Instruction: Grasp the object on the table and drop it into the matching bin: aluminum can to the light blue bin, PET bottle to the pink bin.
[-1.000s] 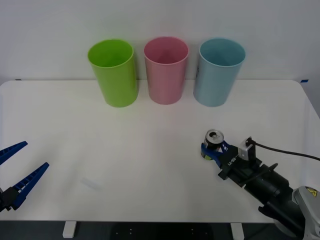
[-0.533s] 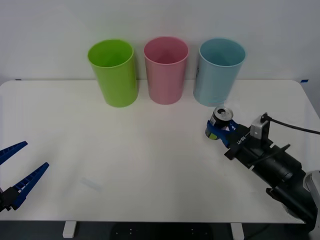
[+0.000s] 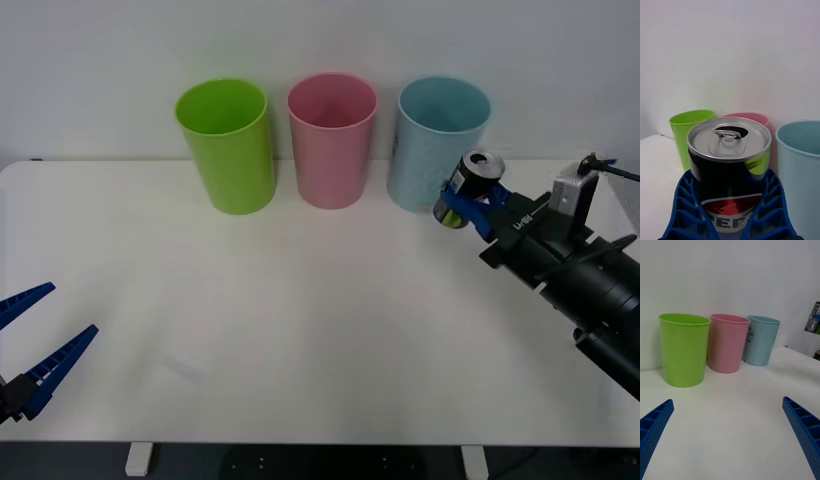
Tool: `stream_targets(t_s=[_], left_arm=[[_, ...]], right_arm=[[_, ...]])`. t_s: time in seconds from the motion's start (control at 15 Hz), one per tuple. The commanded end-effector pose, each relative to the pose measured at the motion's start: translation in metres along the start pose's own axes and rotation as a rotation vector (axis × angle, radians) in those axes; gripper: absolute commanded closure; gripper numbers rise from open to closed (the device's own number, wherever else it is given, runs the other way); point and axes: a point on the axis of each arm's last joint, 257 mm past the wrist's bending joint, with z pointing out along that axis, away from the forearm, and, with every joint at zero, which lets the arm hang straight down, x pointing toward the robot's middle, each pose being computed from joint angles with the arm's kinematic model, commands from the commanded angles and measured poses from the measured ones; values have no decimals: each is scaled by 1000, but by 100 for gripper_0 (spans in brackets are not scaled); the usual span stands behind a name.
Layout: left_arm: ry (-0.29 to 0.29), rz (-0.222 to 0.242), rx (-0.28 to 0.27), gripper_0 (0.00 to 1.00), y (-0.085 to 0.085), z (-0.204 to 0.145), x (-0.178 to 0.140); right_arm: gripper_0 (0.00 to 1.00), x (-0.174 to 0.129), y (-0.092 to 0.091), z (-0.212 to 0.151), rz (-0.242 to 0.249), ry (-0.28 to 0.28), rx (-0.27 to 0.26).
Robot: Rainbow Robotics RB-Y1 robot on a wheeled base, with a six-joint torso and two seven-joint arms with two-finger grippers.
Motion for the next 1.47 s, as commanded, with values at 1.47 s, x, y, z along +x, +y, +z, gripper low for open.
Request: stream_targets(t_s=[1.47], left_arm=[[0,0,0,0,0,0,0]], right_arm=[[100,-52,-150,145,-21,101,181]])
